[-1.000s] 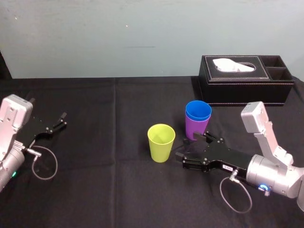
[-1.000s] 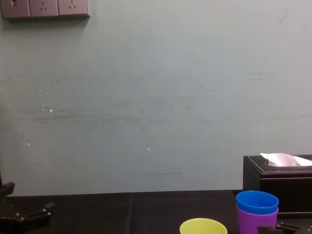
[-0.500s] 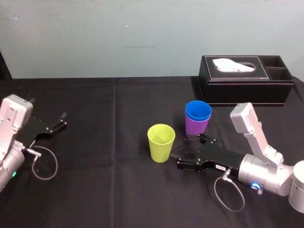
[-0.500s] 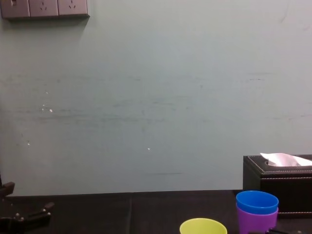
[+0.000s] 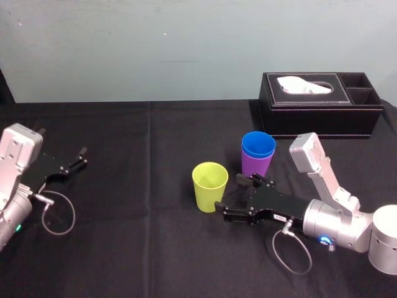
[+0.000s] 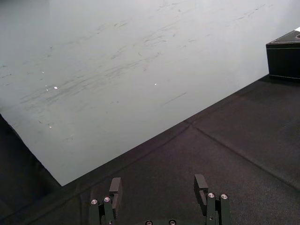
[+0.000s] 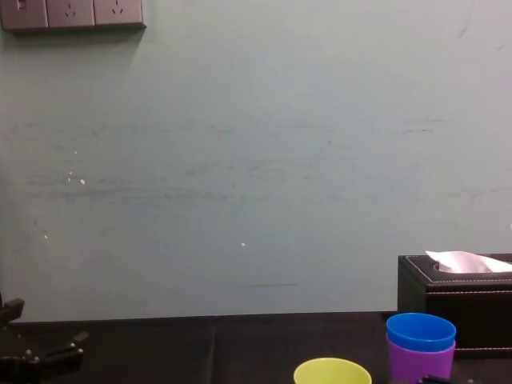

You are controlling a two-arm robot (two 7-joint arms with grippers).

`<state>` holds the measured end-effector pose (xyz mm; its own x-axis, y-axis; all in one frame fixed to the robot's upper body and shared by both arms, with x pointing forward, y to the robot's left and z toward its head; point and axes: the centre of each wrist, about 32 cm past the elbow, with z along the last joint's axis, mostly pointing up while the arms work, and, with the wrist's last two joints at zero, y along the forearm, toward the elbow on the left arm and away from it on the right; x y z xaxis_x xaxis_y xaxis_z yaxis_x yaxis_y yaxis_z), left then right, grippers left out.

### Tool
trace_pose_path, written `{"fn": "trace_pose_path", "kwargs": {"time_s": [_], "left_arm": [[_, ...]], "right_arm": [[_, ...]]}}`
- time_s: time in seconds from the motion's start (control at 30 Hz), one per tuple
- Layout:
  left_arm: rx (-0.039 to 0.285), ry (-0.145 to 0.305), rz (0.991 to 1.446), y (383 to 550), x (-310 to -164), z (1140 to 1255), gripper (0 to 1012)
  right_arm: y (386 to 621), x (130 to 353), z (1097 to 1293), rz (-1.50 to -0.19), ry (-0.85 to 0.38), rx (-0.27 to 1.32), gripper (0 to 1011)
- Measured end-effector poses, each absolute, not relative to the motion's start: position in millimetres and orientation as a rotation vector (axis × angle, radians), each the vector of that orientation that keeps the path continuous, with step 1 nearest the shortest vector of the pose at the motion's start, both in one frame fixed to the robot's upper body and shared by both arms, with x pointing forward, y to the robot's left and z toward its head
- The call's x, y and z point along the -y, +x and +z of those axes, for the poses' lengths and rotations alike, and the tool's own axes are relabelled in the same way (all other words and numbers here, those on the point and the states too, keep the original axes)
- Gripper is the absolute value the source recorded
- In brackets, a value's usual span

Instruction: Stack the three plastic cups sequentially using one hand.

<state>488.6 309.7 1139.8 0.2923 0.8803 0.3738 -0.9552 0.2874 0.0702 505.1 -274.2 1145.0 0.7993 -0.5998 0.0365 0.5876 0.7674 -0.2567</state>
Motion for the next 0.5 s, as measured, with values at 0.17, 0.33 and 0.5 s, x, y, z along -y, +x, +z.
{"fn": "trace_pose_path", "kwargs": {"time_s": [0.17,0.33,0.5], "left_arm": [[0.285,0.304,1.248,488.6,-309.7,1139.8,1010],[0.285,0.304,1.248,488.6,-309.7,1139.8,1010],[0.285,0.304,1.248,488.6,-309.7,1139.8,1010]], "right_arm": [[508.0,271.2,1145.0,-0.642,-0.264,-0.049,1003],[510.4,267.9,1144.1,-0.638,-0.266,-0.052,1003],[511.8,265.4,1143.9,-0.634,-0.267,-0.052,1003]]}}
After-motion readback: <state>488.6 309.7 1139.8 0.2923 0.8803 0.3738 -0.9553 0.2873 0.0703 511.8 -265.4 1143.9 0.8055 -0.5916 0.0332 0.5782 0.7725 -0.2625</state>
